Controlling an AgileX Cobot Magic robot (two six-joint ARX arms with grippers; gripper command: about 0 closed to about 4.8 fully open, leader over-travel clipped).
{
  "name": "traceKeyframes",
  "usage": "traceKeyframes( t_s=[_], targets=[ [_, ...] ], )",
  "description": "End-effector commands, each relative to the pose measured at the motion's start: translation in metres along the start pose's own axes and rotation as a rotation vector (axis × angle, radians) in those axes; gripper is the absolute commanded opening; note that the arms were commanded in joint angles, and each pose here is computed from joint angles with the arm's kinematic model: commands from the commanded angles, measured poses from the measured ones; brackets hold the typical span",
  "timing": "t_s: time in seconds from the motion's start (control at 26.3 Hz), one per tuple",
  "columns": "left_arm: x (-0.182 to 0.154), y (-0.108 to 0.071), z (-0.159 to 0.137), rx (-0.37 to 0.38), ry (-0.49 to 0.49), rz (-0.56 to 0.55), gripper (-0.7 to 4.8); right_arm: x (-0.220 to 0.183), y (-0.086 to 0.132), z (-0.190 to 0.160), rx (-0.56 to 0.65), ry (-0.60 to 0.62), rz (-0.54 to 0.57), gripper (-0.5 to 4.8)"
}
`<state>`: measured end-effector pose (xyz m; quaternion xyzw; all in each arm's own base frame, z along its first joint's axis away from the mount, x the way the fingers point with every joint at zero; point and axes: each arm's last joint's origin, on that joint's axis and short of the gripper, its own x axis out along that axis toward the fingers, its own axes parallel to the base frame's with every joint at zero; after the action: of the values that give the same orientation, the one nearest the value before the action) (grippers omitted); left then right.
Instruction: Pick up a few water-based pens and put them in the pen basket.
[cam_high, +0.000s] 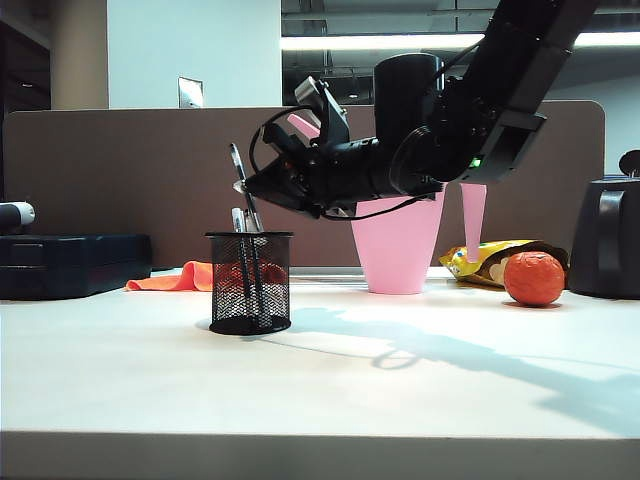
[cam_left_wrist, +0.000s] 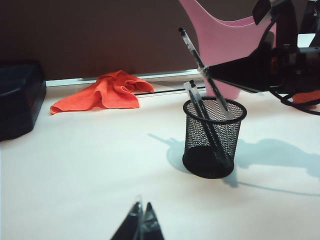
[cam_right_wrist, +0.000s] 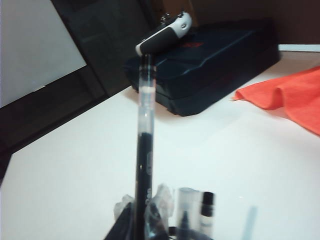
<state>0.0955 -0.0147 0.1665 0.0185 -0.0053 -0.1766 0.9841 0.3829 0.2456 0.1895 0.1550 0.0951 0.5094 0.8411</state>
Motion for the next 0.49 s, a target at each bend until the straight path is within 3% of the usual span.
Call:
traceKeyframes(
  t_s=[0.04, 0.23, 0.3, 0.49],
  targets=[
    [-0.0002, 0.0, 0.0018, 0.01, -0.011, -0.002, -0.05, 0.0, 0.0018, 0.0044, -0.011, -0.02, 0.004, -0.07],
    [-0.0002, 0.0, 0.0018, 0.01, -0.011, -0.002, -0.05, 0.0004, 0.0025, 0.004, -0.011, -0.019, 0.006, 0.05],
    [-0.0002, 0.0, 0.0018, 0.01, -0.011, -0.002, -0.05, 0.0004, 0.0025, 0.004, -0.01, -0.019, 0.006, 0.62],
    [-0.0002, 0.0, 0.0019, 0.011, -0.011, -0.002, -0.05, 0.0004, 0.0026, 0.0039, -0.01, -0.017, 0.009, 0.65]
  ],
)
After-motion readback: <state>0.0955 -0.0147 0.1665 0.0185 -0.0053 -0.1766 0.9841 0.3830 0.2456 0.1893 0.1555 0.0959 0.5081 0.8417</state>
